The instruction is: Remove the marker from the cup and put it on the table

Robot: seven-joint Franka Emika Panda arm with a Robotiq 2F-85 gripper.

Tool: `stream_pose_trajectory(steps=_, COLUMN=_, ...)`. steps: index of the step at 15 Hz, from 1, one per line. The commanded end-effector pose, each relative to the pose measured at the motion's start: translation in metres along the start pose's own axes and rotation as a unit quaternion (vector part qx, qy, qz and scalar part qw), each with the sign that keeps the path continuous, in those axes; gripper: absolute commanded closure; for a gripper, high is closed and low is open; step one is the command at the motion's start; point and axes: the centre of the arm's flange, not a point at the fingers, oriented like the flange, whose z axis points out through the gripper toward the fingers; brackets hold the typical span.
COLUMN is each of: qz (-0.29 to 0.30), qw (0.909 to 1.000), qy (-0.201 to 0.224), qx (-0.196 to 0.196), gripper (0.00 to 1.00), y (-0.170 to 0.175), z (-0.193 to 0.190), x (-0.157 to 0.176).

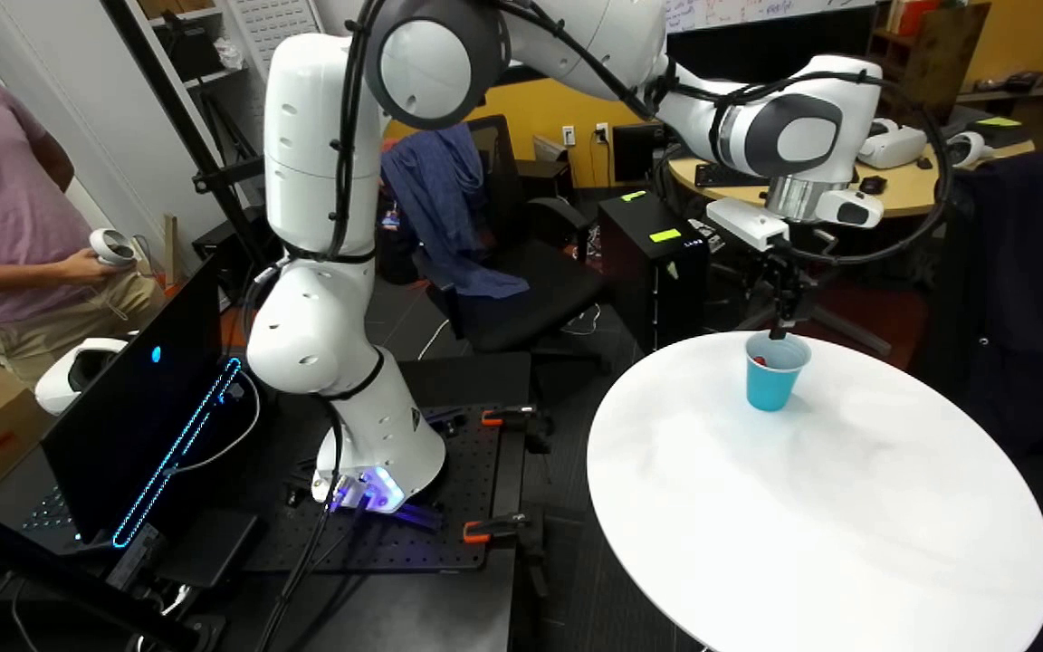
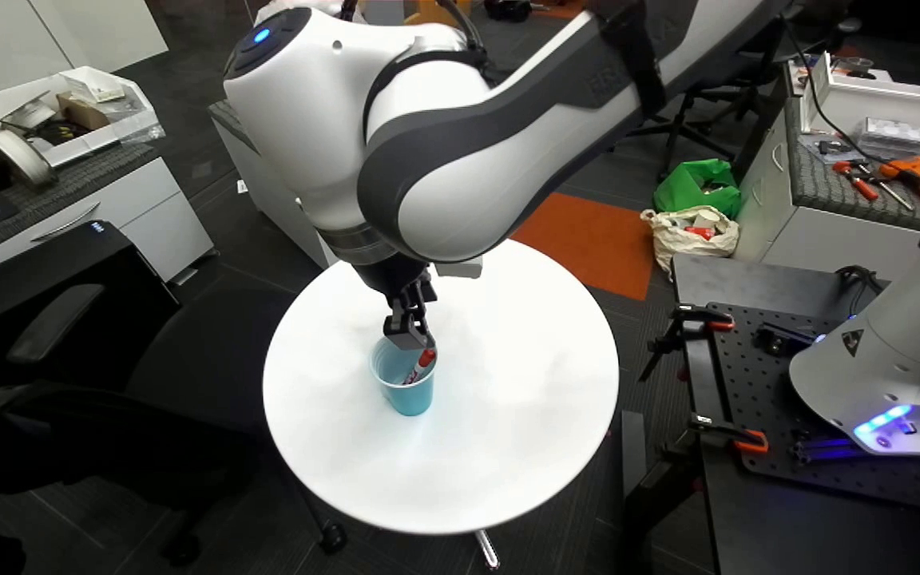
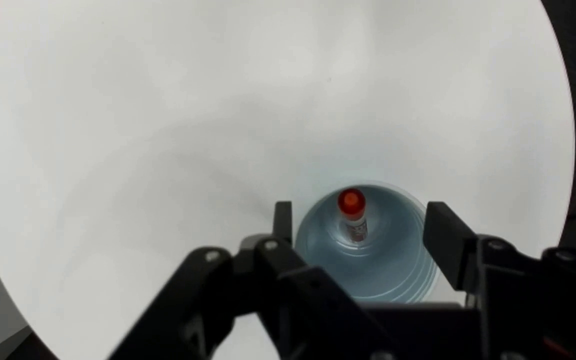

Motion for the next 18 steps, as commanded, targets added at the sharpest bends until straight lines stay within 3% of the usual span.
stream_pose_trajectory(steps=1, qz=-0.017, qw=0.9998, qy=-0.009, qx=0.001, gripper=0.30, y=-0.003, z=0.007, x=0.011)
stream_pose_trajectory(steps=6, qz=-0.042, qw=0.9990, qy=-0.012, qx=0.008, gripper=0.27, y=-0.011, z=0.012, x=0.017)
stream_pose_trajectory(steps=9, qz=-0.062, qw=0.9980, qy=-0.008, qx=0.013, gripper=0.33, y=-0.014, z=0.012, x=0.020)
stream_pose_trajectory(steps=10, qz=-0.067, qw=0.9976, qy=-0.007, qx=0.014, gripper=0.41, y=-0.014, z=0.012, x=0.021)
stream_pose_trajectory(steps=11, qz=-0.069, qw=0.9975, qy=-0.007, qx=0.015, gripper=0.39, y=-0.015, z=0.012, x=0.022)
stream_pose_trajectory(steps=15, qz=-0.062, qw=0.9979, qy=-0.009, qx=0.015, gripper=0.44, y=-0.010, z=0.015, x=0.030)
stream_pose_trajectory(steps=18, qz=-0.057, qw=0.9982, qy=-0.011, qx=0.014, gripper=0.40, y=-0.005, z=0.020, x=0.034)
